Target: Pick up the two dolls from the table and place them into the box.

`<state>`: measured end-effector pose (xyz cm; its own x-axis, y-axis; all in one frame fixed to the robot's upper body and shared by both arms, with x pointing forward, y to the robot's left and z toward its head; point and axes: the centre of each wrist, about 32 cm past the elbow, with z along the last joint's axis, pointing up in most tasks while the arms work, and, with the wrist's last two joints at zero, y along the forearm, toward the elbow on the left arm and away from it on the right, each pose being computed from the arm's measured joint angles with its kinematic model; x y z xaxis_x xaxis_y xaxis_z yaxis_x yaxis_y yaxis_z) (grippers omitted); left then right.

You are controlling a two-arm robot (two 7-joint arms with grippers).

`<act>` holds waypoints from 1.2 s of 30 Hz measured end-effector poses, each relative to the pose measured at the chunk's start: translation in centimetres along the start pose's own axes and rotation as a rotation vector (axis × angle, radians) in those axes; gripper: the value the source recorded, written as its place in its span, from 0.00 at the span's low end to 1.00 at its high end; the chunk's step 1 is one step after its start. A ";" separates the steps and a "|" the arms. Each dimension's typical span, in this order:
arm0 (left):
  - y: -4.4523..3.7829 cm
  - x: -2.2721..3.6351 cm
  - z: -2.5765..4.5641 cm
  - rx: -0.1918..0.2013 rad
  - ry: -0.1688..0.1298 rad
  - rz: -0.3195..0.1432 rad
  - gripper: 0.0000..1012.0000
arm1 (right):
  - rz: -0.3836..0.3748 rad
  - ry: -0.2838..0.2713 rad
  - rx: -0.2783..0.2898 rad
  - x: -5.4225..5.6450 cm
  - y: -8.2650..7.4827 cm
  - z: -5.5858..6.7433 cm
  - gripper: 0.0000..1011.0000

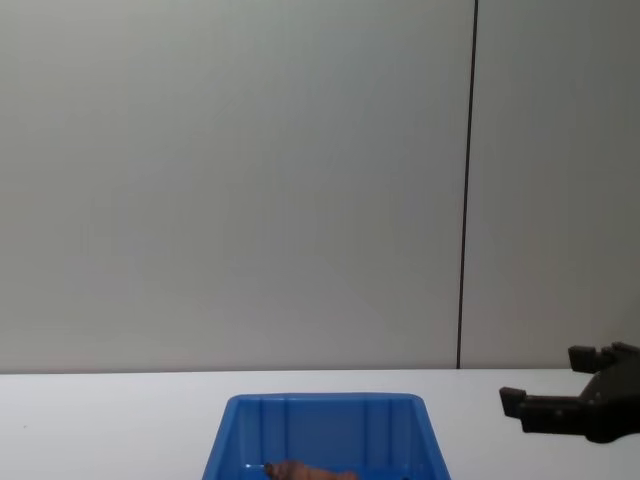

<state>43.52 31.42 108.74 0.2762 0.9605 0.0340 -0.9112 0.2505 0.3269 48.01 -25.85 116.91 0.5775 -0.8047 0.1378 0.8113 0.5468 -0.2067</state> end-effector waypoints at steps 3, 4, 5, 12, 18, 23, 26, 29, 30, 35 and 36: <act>-0.05 0.10 -0.07 0.001 0.000 -0.007 0.74 | 0.000 0.000 0.000 0.0 0.0 0.0 0.99; -0.06 0.11 -0.09 0.001 0.000 -0.009 0.68 | 0.000 0.000 0.000 0.0 0.0 0.0 0.99; -0.07 0.14 -0.10 0.001 -0.001 -0.012 0.67 | 0.000 0.000 0.000 0.0 0.0 0.0 0.99; -0.10 0.17 0.09 -0.008 -0.006 -0.020 0.56 | 0.000 0.000 0.000 0.0 0.0 0.0 0.99; -0.16 -0.10 1.12 -0.043 -0.022 -0.029 0.52 | 0.000 0.000 0.000 0.0 0.0 0.0 0.99; -0.34 -0.51 2.41 -0.084 -0.041 -0.040 0.49 | 0.000 0.000 0.000 0.0 0.0 0.0 0.99; -0.62 -0.97 3.54 -0.120 -0.056 -0.051 0.48 | 0.000 0.000 0.000 0.0 0.0 0.0 0.99; -1.05 -1.60 4.67 -0.157 -0.071 -0.071 0.46 | 0.000 0.000 0.000 0.0 0.0 0.0 0.99; -1.30 -2.01 5.23 -0.175 -0.077 -0.084 0.45 | 0.000 0.000 0.000 0.0 0.0 0.0 0.99; -2.29 -3.44 6.77 -0.227 -0.091 -0.128 0.42 | 0.000 0.000 0.000 0.0 0.0 0.0 0.99; -2.65 -3.96 7.22 -0.242 -0.094 -0.145 0.41 | 0.000 0.000 0.000 0.0 0.0 0.0 0.99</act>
<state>47.04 26.07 114.56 0.4254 0.9001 0.0942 -0.9035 0.4165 0.1005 48.02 -25.85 116.91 0.5774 -0.8047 0.1378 0.8114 0.5468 -0.2067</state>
